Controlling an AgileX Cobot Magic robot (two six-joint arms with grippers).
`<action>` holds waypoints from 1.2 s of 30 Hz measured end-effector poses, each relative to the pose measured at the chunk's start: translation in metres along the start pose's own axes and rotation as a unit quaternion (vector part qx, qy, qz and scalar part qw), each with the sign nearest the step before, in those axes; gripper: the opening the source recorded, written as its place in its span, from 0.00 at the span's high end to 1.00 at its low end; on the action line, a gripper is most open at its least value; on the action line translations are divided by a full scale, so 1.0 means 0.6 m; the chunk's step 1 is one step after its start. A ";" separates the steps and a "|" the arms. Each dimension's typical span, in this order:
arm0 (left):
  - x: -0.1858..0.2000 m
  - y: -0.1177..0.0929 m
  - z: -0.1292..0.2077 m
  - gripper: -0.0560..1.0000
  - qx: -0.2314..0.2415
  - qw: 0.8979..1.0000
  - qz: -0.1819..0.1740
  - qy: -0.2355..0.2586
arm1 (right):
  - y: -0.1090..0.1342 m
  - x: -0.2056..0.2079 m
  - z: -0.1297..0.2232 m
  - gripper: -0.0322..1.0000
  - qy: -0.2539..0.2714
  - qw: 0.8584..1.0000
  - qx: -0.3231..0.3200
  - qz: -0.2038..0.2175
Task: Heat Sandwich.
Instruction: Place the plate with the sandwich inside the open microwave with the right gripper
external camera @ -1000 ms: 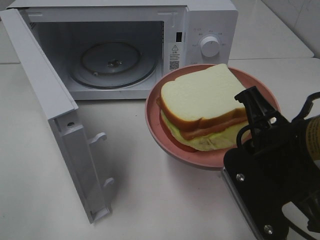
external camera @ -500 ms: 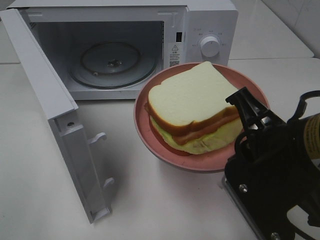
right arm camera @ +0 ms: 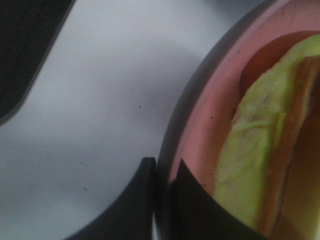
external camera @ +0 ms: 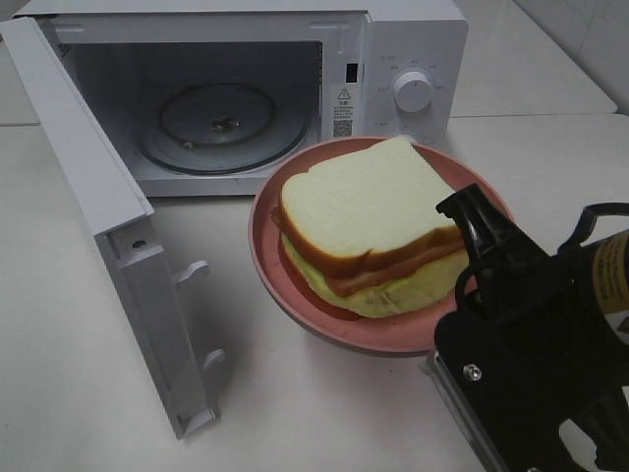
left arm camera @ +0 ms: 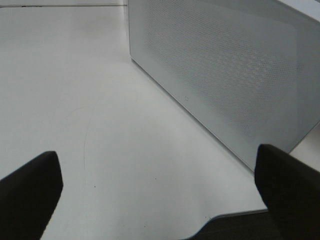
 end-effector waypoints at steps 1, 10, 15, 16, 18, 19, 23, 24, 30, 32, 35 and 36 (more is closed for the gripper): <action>0.000 0.000 0.000 0.03 0.000 1.000 0.000 0.000 | -0.001 -0.001 0.004 0.95 0.002 1.000 0.001 0.000; 0.000 0.000 0.000 0.03 0.000 1.000 0.000 0.000 | -0.007 -0.005 0.033 0.95 0.012 1.000 0.010 -0.011; 0.000 0.000 0.000 0.03 0.000 1.000 0.000 0.000 | -0.009 -0.008 0.046 0.95 0.017 1.000 0.011 -0.017; 0.000 0.000 0.000 0.03 0.000 1.000 0.000 0.000 | -0.010 -0.010 0.052 0.95 0.019 1.000 0.011 -0.019; 0.000 0.000 0.000 0.03 0.000 1.000 0.000 0.000 | -0.010 -0.013 0.057 0.95 0.022 0.999 0.007 -0.023; 0.000 0.000 0.000 0.03 0.000 1.000 0.000 0.000 | -0.010 -0.013 0.057 0.95 0.022 0.999 0.007 -0.023; 0.000 0.000 0.000 0.03 0.000 1.000 0.000 0.000 | -0.012 -0.023 0.064 0.95 0.018 0.999 0.000 -0.031; 0.000 0.000 0.000 0.03 0.000 1.000 0.000 0.000 | -0.012 -0.023 0.064 0.95 0.018 0.999 0.000 -0.031; 0.000 0.000 0.000 0.03 0.000 1.000 0.000 0.000 | -0.013 -0.035 0.056 0.95 0.003 0.999 0.004 -0.034; 0.000 0.000 0.000 0.03 0.000 1.000 0.000 0.000 | -0.015 -0.039 0.053 0.95 0.000 0.999 0.006 -0.033; 0.000 0.000 0.000 0.03 0.000 1.000 0.000 0.000 | -0.016 -0.046 0.048 0.95 -0.005 0.999 0.001 -0.038; 0.000 0.000 0.000 0.03 0.000 1.000 0.000 0.000 | -0.019 -0.048 0.045 0.95 -0.007 0.999 0.001 -0.040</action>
Point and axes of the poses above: a point on each arm's last joint axis where the gripper is mounted, x pointing back along that axis away from the gripper, y along the wrist's bending axis when the last joint is at zero, z = x × y, the point moved 10 cm from there along -x, pointing out along that axis toward the gripper, and after that the axes turned 15 degrees about -x, right-handed, at the moved point
